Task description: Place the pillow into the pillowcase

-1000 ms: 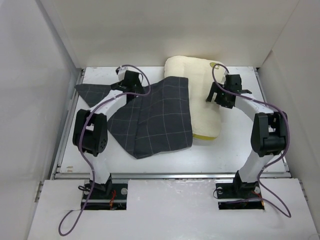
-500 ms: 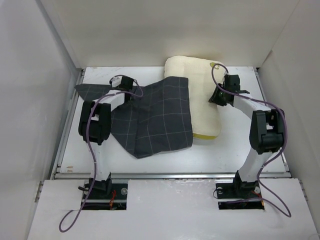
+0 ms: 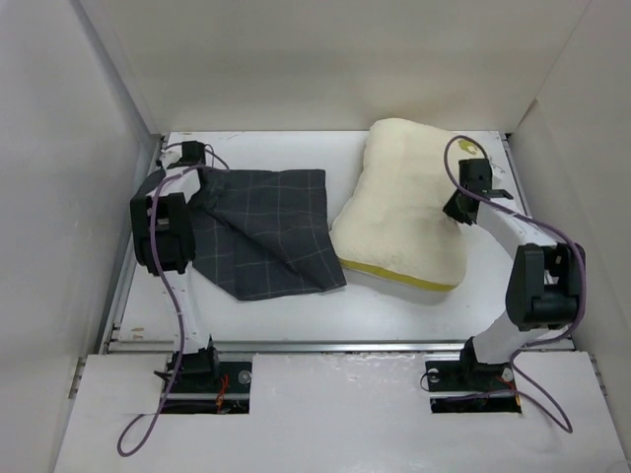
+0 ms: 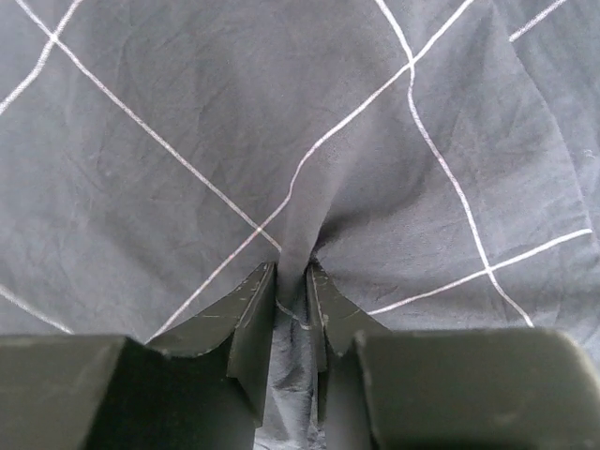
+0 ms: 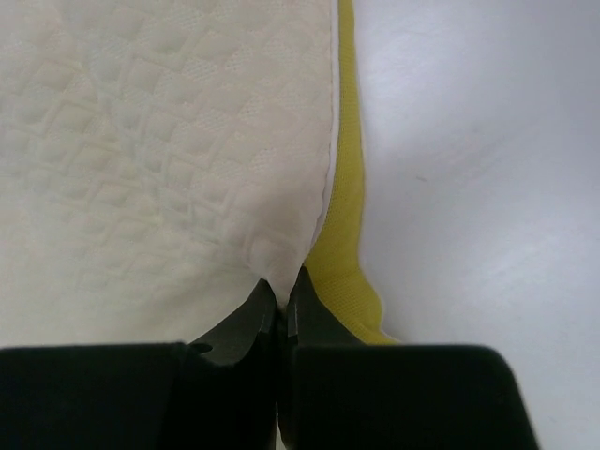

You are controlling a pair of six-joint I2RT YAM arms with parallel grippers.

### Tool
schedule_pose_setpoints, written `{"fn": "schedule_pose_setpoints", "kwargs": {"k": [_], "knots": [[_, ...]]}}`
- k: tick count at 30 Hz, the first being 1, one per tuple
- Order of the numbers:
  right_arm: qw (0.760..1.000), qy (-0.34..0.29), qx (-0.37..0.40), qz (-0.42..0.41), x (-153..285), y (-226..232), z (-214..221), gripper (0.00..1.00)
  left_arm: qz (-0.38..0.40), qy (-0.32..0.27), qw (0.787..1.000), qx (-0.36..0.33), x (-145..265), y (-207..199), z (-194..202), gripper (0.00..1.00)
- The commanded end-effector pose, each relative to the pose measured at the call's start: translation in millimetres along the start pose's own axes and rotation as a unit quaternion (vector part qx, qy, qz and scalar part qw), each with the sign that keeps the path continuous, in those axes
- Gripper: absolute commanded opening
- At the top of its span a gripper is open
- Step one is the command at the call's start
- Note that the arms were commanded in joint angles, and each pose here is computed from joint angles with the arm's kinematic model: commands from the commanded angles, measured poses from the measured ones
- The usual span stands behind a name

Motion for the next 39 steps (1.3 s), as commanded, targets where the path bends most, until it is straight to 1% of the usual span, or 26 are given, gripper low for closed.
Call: {"fn": "schedule_pose_setpoints", "kwargs": {"k": [1,3,4,5,6,7,8,9,10,11,12,13,14,16,18,19,20,21,24,26,28,30,31,35,37,39], "knots": [[0.992,-0.037,-0.039,0.110,24,-46,-8,0.00,-0.070,-0.012,0.997,-0.007,2,29,-26,0.18],[0.992,-0.060,-0.027,0.103,41,-48,-17,0.02,-0.065,-0.022,0.998,-0.004,7,25,-43,0.27],[0.996,-0.056,-0.013,0.069,45,-41,-19,0.12,-0.048,-0.030,0.998,-0.005,13,21,-50,0.35],[0.997,-0.061,0.001,0.044,52,-34,-25,0.38,-0.031,-0.040,0.998,-0.025,20,19,-58,0.48],[0.997,-0.071,0.021,0.021,61,-30,-30,0.52,-0.003,-0.064,0.998,-0.030,41,8,-69,0.66],[0.996,-0.081,0.026,-0.002,69,-24,-37,0.62,0.019,-0.079,0.995,-0.049,53,-5,-65,0.80],[0.994,-0.094,0.035,-0.035,76,-10,-40,0.79,0.035,-0.093,0.993,-0.060,66,-14,-67,1.00],[0.990,-0.118,0.040,-0.060,90,-2,-47,0.88,0.053,-0.097,0.991,-0.080,77,-20,-64,1.00],[0.986,-0.137,0.059,-0.076,99,5,-51,0.93,0.082,-0.102,0.987,-0.097,99,-32,-57,1.00],[0.980,-0.154,0.077,-0.101,110,20,-51,0.93,0.106,-0.104,0.983,-0.108,110,-42,-52,1.00],[0.972,-0.179,0.088,-0.122,119,29,-55,1.00,0.136,-0.101,0.978,-0.124,122,-52,-44,1.00],[0.965,-0.202,0.103,-0.132,133,33,-59,1.00,0.150,-0.108,0.973,-0.136,138,-56,-40,1.00],[0.962,-0.208,0.112,-0.140,137,36,-57,1.00,0.167,-0.101,0.968,-0.161,150,-68,-16,1.00],[0.958,-0.213,0.114,-0.153,142,40,-57,1.00,0.187,-0.099,0.961,-0.178,165,-79,5,1.00],[0.958,-0.203,0.119,-0.162,139,43,-54,1.00,0.220,-0.081,0.949,-0.211,183,-94,42,0.97],[0.958,-0.195,0.125,-0.172,139,48,-51,1.00,0.236,-0.073,0.945,-0.215,191,-101,53,0.94],[0.959,-0.183,0.129,-0.171,132,50,-47,1.00,0.246,-0.071,0.941,-0.221,199,-106,63,0.87],[0.960,-0.179,0.131,-0.169,130,51,-48,1.00,0.266,-0.054,0.931,-0.245,211,-116,89,0.84],[0.966,-0.149,0.139,-0.159,115,53,-35,1.00,0.289,-0.043,0.913,-0.284,229,-133,126,0.75],[0.968,-0.140,0.142,-0.155,111,54,-33,1.00,0.277,-0.037,0.914,-0.293,230,-136,139,0.72],[0.969,-0.130,0.145,-0.149,105,53,-29,1.00,0.273,-0.033,0.913,-0.300,226,-146,150,0.63],[0.972,-0.117,0.149,-0.137,96,51,-24,1.00,0.277,-0.019,0.912,-0.301,225,-156,158,0.58],[0.971,-0.122,0.148,-0.139,98,53,-28,1.00,0.275,-0.025,0.912,-0.304,223,-167,163,0.57],[0.973,-0.108,0.152,-0.132,89,54,-24,1.00,0.246,-0.032,0.926,-0.285,213,-187,167,0.48],[0.975,-0.099,0.155,-0.127,85,53,-21,1.00,0.245,-0.031,0.928,-0.280,210,-195,168,0.44],[0.975,-0.102,0.155,-0.122,83,53,-23,1.00,0.248,-0.028,0.930,-0.271,204,-205,168,0.44]]}}
Point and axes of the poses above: each gripper's point midway between its finger pads, its own x axis back along the fingers, its own y axis along the line the jaws close on, z = x × y, the point moved 5 cm from there along x, back along the fingers, and after that the axes turned 1 degree about x, right-handed, at the moved point
